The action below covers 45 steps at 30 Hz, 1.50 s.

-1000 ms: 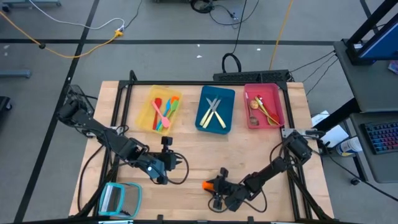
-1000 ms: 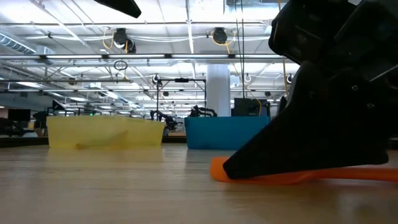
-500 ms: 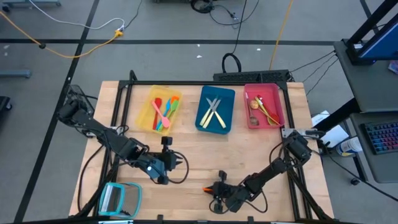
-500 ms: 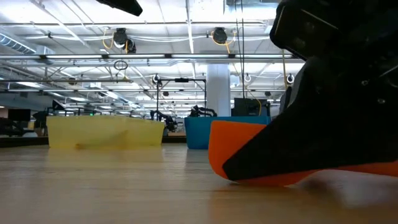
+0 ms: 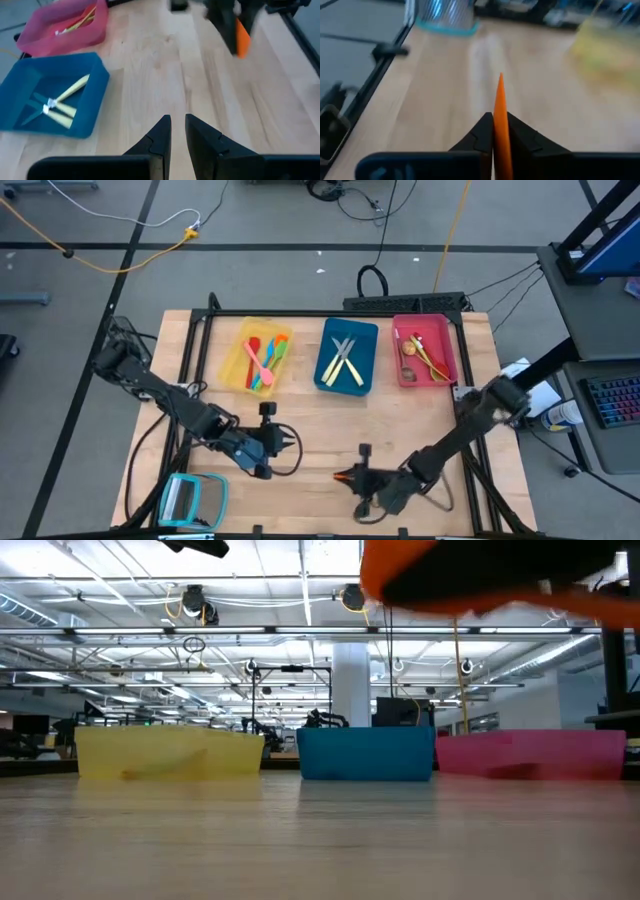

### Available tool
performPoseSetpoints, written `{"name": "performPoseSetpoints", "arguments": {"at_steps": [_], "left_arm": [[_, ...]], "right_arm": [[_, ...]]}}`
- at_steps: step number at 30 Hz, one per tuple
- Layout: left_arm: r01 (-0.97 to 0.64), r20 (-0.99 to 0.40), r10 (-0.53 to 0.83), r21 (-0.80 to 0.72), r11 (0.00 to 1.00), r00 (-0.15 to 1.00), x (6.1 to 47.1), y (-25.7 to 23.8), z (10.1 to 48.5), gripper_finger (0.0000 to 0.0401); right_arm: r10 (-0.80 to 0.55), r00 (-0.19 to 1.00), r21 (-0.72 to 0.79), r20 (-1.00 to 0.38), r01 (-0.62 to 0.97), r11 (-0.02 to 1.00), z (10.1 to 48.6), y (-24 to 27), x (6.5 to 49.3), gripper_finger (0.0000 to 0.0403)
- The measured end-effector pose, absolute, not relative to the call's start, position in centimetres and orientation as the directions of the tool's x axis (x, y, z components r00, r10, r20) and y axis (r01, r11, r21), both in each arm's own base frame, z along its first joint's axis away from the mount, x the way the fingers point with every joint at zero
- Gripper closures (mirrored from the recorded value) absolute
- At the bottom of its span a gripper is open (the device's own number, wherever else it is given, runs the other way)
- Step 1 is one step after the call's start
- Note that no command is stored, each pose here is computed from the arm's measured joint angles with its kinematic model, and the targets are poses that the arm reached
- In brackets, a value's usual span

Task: Pick & Place Kitchen Items
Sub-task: Put the orange spatula into the yellow bin

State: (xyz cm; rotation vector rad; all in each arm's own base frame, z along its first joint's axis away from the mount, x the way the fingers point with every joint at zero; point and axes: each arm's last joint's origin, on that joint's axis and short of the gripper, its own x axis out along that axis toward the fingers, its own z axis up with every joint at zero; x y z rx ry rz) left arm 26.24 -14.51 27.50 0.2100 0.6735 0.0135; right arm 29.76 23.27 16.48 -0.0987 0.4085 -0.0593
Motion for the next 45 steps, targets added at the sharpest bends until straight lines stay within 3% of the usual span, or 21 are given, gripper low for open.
{"name": "performPoseSetpoints", "arguments": {"at_steps": [8, 17, 30, 37, 45], "left_arm": [[0.139, -0.534, 0.052, 0.311, 0.94, 0.844, 28.0, -16.6, 26.4, 0.0339], [0.092, -0.367, 0.054, 0.368, 0.925, 0.929, 32.0, -18.6, 23.8, 0.0339], [-0.088, -0.181, 0.126, 0.205, 0.975, 0.975, 38.0, -15.7, 18.9, 0.0339], [0.044, -0.159, -0.037, 0.04, 0.998, 0.987, 39.5, -13.3, 18.8, 0.0338], [0.118, -0.145, -0.11, 0.047, 0.992, 0.983, 39.8, -12.5, 19.0, 0.0332]], "right_arm": [[-0.067, 0.987, -0.099, -0.149, 0.053, 0.994, 22.6, 20.3, 26.0, 0.0388], [0.006, 0.976, 0.062, 0.219, -0.02, 0.998, 21.1, 15.9, 22.2, 0.0381], [0.05, 0.966, 0.078, 0.255, -0.072, 0.994, 21.3, 13.5, 24.0, 0.0382], [0.025, 0.966, 0.136, 0.257, -0.062, 0.989, 21.3, 12.8, 24.4, 0.0381], [0.091, 0.957, 0.127, 0.276, -0.13, 0.983, 22.2, 12.7, 25.4, 0.0381]]}}
